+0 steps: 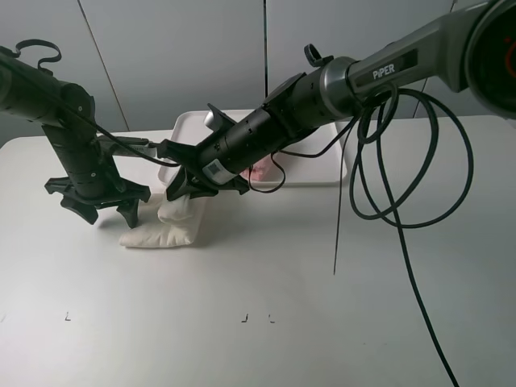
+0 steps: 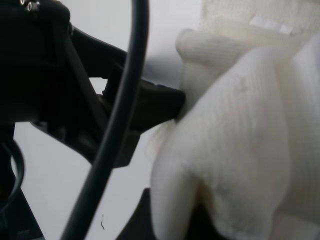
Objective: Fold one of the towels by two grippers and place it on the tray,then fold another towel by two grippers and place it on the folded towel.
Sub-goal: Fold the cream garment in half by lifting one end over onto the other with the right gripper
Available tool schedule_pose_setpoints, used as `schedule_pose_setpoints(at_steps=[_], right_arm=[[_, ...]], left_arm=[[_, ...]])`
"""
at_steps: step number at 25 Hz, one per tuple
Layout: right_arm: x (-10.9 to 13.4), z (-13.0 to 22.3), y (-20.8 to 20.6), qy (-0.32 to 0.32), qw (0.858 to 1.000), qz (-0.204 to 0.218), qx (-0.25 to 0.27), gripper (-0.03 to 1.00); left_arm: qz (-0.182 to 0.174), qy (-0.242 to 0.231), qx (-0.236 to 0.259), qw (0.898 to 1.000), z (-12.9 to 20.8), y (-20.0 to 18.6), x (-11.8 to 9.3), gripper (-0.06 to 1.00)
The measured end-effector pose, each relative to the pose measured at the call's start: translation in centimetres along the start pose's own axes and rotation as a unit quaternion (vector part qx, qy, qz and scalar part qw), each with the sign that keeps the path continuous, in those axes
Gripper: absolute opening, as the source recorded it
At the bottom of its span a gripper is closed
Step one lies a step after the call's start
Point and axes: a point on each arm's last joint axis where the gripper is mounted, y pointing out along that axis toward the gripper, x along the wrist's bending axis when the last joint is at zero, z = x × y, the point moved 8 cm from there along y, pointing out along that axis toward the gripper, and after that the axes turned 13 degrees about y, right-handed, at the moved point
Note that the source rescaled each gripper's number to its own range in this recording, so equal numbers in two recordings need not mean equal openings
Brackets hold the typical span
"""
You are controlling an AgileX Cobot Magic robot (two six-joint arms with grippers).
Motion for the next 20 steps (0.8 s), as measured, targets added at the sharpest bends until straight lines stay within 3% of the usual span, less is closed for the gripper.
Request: schedule_pose_setpoints(at_steps=[11, 20], right_arm=[[-0.7, 0.7, 2.9, 0.025, 1.000, -0.017, 0.005, 0.04], [-0.8, 1.7, 4.5, 0.014, 1.000, -0.004, 0.002, 0.04]], left_arm=[[0.001, -0.001, 0.000, 1.000, 0.0, 0.0, 0.0, 0.88], [0.002, 0.000, 0.001, 1.000, 0.0, 0.0, -0.1, 0.88]])
